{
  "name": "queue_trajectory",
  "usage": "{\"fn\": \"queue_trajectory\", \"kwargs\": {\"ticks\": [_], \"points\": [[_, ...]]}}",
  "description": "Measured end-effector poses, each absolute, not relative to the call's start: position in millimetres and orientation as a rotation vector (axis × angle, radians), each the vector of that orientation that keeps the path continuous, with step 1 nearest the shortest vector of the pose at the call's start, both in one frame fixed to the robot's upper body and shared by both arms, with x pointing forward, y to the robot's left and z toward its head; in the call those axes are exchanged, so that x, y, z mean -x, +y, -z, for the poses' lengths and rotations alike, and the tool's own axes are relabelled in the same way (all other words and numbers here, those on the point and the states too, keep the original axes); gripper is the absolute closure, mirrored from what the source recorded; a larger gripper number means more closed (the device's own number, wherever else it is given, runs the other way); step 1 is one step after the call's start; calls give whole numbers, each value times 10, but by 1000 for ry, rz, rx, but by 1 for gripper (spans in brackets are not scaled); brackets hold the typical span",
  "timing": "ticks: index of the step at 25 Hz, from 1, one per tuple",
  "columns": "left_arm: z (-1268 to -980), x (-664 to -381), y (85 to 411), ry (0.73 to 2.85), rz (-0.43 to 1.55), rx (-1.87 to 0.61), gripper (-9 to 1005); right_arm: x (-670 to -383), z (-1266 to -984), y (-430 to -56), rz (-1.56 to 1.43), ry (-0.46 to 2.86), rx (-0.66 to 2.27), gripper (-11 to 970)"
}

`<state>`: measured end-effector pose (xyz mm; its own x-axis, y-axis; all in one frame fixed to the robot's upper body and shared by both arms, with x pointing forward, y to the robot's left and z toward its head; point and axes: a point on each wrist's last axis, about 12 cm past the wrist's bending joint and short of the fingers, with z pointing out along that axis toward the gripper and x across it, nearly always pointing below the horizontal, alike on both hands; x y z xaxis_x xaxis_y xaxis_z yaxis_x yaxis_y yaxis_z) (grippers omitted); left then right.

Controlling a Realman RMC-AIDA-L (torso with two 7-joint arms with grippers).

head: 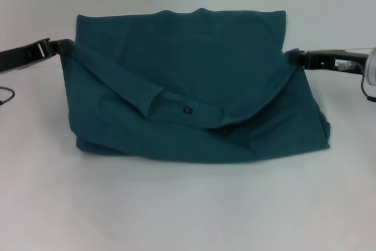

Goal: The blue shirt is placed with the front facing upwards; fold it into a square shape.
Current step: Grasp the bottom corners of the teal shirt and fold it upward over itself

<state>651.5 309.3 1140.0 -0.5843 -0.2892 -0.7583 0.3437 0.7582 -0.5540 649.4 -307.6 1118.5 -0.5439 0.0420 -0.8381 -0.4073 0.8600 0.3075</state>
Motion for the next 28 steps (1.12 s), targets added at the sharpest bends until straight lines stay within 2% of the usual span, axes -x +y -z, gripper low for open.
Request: {"fn": "queue_trajectory", "kwargs": {"ticks": [12, 19, 28], "points": [[-11634, -6714, 3031, 1956, 847, -32, 868, -6718, -11468, -3089, -558, 2026, 263, 925], [-11384, -6708, 2912, 1992, 801, 24, 858, -6720, -11340, -3067, -531, 2051, 232, 925], [-11213, -6670, 2829, 1989, 753, 62, 844, -6710, -11170, -3007, -481, 2087, 211, 925]]}}
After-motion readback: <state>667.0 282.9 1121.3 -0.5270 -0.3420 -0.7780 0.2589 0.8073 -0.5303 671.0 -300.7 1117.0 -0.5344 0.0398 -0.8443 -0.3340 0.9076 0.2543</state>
